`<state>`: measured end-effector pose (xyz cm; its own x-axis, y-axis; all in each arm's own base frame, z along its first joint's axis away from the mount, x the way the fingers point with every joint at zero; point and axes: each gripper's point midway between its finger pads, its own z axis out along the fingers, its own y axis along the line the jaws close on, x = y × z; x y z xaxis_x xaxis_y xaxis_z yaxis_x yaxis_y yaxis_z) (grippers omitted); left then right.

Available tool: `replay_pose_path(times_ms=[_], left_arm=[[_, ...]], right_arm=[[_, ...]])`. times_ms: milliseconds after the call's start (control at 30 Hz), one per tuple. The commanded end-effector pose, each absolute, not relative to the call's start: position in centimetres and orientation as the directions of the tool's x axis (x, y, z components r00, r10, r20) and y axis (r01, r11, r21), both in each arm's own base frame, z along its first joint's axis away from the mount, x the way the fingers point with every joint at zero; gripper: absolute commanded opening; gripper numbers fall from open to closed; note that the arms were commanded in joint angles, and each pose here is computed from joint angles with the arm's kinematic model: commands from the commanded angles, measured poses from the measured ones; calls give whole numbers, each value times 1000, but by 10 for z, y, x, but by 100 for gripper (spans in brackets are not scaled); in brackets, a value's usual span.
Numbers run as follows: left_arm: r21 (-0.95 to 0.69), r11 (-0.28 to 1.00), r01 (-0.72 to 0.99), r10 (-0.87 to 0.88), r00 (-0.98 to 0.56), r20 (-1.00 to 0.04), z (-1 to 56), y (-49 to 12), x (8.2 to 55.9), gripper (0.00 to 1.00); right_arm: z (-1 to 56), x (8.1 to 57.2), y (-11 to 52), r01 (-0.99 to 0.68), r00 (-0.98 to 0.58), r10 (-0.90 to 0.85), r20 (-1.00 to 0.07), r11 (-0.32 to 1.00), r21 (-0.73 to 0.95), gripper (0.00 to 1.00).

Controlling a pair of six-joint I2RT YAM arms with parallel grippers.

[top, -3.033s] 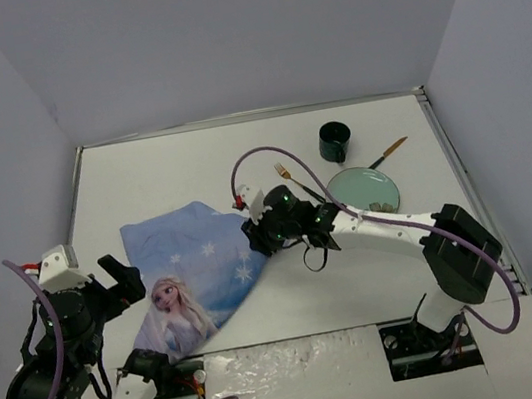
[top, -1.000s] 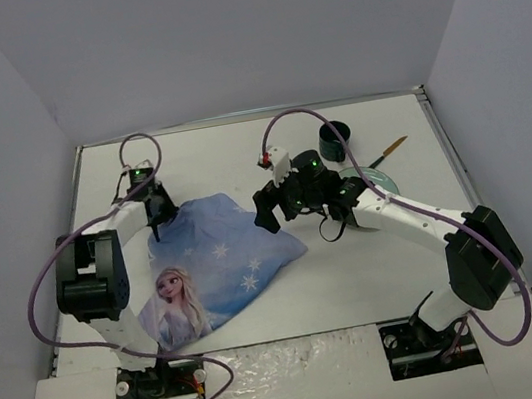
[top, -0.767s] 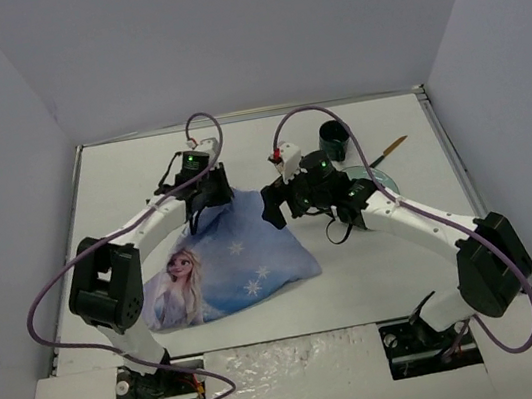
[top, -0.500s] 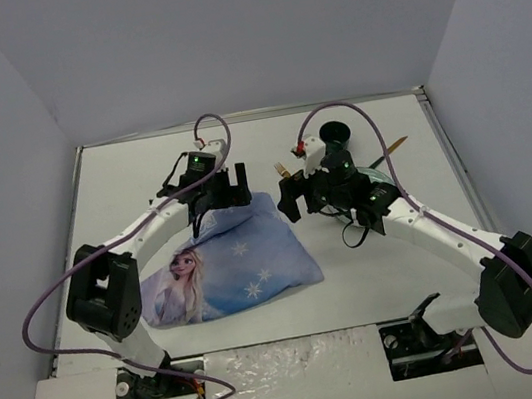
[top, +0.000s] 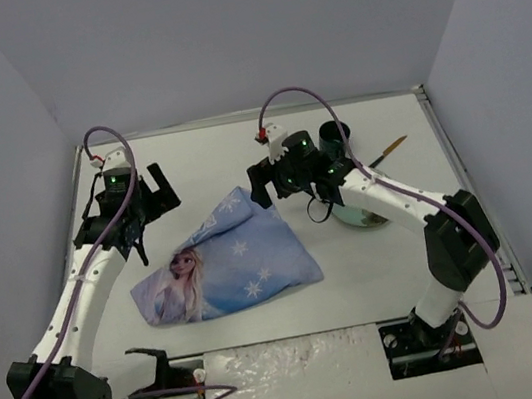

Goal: Set the dinner table for one person

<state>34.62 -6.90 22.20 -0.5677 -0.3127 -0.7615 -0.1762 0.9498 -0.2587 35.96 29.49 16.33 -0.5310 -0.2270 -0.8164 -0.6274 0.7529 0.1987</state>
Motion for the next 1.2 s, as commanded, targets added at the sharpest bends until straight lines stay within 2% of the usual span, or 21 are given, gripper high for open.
replay_pose_path(times_ms=[0, 200, 333, 600, 833, 1167], left_arm=[[-214, 889, -405, -431, -581, -691, 181, -23, 287, 97], [-187, 824, -534, -503, -538, -677, 161, 10, 240, 97], [-169, 818, -550, -507, -551, -663, 151, 14, 230, 97], [-187, 824, -535, -518, -575, -633, 139, 7, 229, 97], [-202, 826, -527, -525, -585, -619, 132, 3, 229, 97], [-210, 830, -517, -525, -596, -607, 126, -1, 228, 97]], right_arm=[[185, 374, 331, -550, -532, -129, -837, 804, 226, 92], [153, 385, 350, -403, -610, -50, -791, 879, 256, 91], [127, 386, 361, -431, -630, -112, -768, 873, 226, 91], [102, 384, 375, -495, -648, -182, -739, 839, 227, 91], [105, 398, 368, -343, -675, -39, -737, 901, 266, 89], [88, 387, 367, -256, -730, 38, -682, 910, 325, 83]])
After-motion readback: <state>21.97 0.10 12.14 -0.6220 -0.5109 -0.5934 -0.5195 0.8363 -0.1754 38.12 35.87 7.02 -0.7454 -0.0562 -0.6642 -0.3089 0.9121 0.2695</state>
